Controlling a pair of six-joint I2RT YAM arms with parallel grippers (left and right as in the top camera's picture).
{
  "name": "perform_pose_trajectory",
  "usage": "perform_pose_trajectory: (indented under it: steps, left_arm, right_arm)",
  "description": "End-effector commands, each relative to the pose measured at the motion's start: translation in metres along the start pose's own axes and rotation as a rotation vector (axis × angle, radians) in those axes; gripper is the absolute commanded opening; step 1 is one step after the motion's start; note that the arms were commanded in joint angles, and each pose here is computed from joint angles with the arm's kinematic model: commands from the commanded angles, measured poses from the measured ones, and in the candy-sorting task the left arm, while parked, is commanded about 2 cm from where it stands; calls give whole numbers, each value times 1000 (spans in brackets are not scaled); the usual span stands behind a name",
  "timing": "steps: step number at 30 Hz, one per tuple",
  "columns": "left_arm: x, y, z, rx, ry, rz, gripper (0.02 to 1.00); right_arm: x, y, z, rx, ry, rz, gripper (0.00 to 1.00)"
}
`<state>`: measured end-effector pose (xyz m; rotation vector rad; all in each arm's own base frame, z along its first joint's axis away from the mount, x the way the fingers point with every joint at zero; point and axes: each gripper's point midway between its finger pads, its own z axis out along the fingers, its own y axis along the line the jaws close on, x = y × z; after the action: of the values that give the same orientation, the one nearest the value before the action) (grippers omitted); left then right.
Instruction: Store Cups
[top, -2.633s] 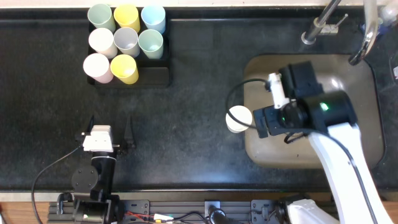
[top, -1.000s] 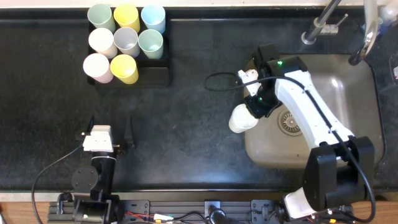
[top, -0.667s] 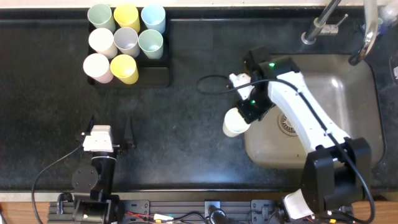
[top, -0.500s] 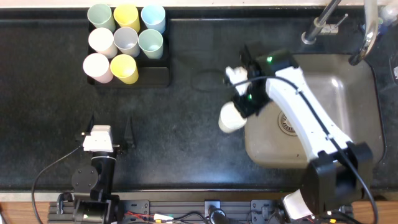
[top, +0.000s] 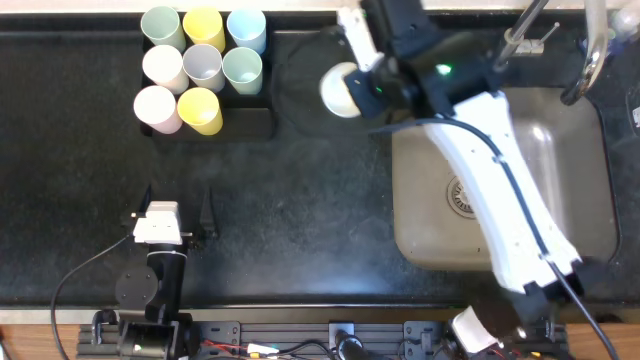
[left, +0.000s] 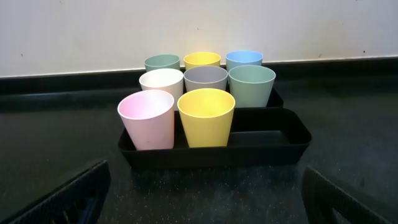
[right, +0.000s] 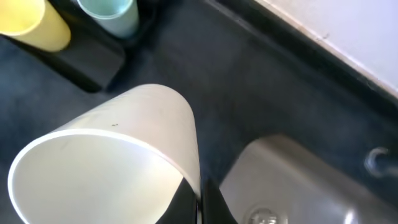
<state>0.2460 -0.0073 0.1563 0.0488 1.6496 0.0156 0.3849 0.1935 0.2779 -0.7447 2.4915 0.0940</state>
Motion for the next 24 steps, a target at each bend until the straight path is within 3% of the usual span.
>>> perform_pose_trajectory:
  steps: [1, 6, 12, 18, 24]
  left_arm:
    - [-1, -1, 0, 8, -4, 19, 998]
    - [-1, -1, 0, 8, -4, 19, 998]
    - [-1, -1, 0, 8, -4, 18, 998]
    - [-1, -1, 0, 8, -4, 19, 996]
    - [-1, -1, 0, 8, -4, 19, 998]
  right_arm:
    - [-40, 55, 25, -168, -7, 23, 42]
    - [-51, 98, 60, -219, 31, -86, 38]
    - [-49, 114, 90, -225, 63, -108, 42]
    - [-46, 116, 109, -143, 82, -139, 40]
    - [-62, 122, 118, -147, 19, -135, 40]
